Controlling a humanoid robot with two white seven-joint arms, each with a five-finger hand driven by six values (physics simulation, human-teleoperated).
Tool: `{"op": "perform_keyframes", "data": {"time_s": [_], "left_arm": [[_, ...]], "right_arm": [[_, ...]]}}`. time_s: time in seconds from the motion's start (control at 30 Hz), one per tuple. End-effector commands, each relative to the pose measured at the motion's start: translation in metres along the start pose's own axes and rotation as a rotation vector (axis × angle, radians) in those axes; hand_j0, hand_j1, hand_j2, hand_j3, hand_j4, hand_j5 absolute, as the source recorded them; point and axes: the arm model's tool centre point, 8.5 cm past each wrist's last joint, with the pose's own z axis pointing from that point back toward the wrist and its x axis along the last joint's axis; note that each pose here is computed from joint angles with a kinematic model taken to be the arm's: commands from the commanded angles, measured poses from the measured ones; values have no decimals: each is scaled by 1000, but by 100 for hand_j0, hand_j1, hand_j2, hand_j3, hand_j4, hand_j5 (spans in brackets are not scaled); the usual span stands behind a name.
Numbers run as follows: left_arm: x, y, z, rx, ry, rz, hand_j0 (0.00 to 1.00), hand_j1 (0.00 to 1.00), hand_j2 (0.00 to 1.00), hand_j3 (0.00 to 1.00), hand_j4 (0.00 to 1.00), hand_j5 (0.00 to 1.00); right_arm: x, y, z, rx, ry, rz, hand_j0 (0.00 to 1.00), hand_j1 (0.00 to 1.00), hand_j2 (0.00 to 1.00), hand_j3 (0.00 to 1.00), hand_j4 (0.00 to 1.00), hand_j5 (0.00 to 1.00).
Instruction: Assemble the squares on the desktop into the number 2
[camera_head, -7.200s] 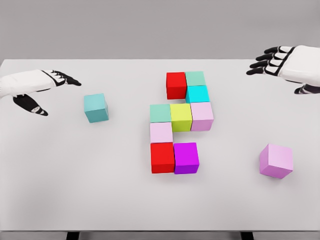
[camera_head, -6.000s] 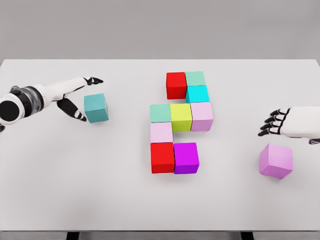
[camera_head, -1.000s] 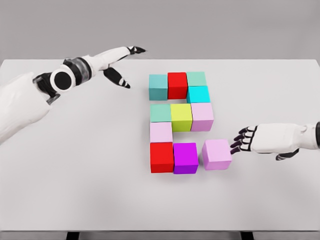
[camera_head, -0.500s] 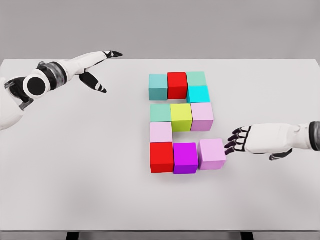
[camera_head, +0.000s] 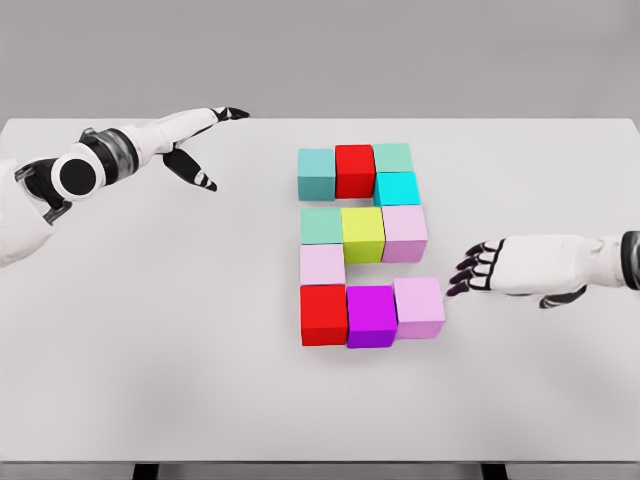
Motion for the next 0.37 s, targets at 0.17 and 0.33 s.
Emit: {"op": "perform_keyframes", "data": {"time_s": [0.17, 0.33], "left_arm": [[0, 0, 0, 1, -1, 1, 100, 100, 100, 100, 100, 100], [0, 1, 0, 3, 1, 1, 100, 100, 100, 100, 100, 100]], "right_arm": [[-52, 1, 40, -57, 171, -92, 100, 100, 100, 100, 100, 100], [-51, 0, 39, -57, 167, -89, 100, 100, 100, 100, 100, 100]]}}
